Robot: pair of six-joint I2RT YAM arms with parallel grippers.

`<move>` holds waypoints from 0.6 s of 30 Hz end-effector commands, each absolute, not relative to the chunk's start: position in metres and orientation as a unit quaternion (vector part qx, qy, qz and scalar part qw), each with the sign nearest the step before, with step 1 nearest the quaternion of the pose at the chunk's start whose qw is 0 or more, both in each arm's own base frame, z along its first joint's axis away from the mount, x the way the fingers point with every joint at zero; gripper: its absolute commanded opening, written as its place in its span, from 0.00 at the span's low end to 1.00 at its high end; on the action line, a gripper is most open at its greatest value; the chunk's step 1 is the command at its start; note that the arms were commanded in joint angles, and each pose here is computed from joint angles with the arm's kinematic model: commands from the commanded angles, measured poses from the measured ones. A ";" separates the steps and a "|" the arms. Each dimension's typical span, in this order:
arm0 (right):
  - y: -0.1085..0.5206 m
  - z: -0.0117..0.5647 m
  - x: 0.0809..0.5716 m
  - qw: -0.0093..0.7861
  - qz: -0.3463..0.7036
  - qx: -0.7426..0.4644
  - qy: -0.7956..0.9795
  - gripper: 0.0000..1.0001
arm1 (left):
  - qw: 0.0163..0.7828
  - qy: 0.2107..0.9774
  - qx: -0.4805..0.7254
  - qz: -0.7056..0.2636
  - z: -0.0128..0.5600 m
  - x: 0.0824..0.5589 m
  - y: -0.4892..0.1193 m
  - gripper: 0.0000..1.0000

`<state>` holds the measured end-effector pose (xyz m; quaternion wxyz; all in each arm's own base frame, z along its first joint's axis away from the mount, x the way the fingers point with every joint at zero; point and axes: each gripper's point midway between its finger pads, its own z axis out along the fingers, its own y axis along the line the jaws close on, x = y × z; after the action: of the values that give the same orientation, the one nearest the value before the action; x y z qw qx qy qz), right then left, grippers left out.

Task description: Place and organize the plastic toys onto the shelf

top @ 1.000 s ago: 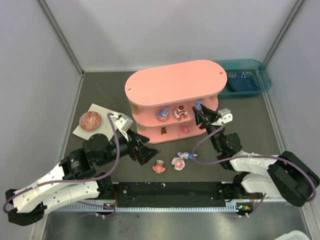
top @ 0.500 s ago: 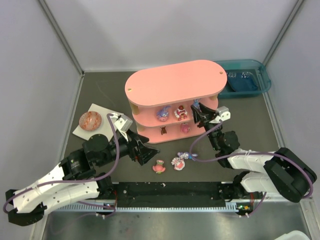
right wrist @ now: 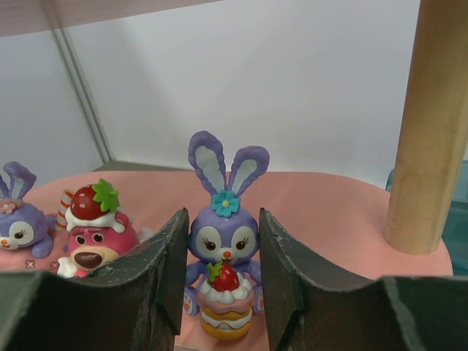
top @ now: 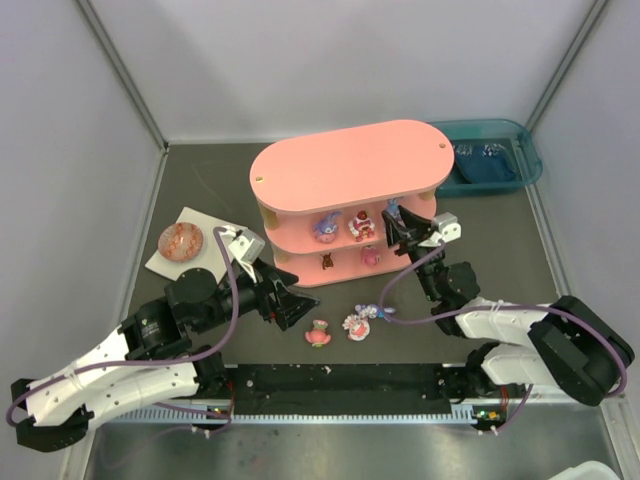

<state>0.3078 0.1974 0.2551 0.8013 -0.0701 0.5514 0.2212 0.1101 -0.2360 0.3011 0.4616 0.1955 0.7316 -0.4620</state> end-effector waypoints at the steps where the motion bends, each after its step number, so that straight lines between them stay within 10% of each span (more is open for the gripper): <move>1: 0.179 0.316 0.290 0.856 0.257 -0.024 0.448 0.40 | 0.480 0.712 0.192 -0.474 0.314 0.112 -0.238 0.97; 18: 0.173 0.319 0.282 0.860 0.256 -0.025 0.441 0.52 | 0.479 0.710 0.194 -0.478 0.314 0.112 -0.240 0.97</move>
<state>0.3024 0.1934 0.2467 0.7944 -0.0779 0.5624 0.2160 0.1105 -0.2370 0.2995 0.4616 0.1954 0.7314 -0.4624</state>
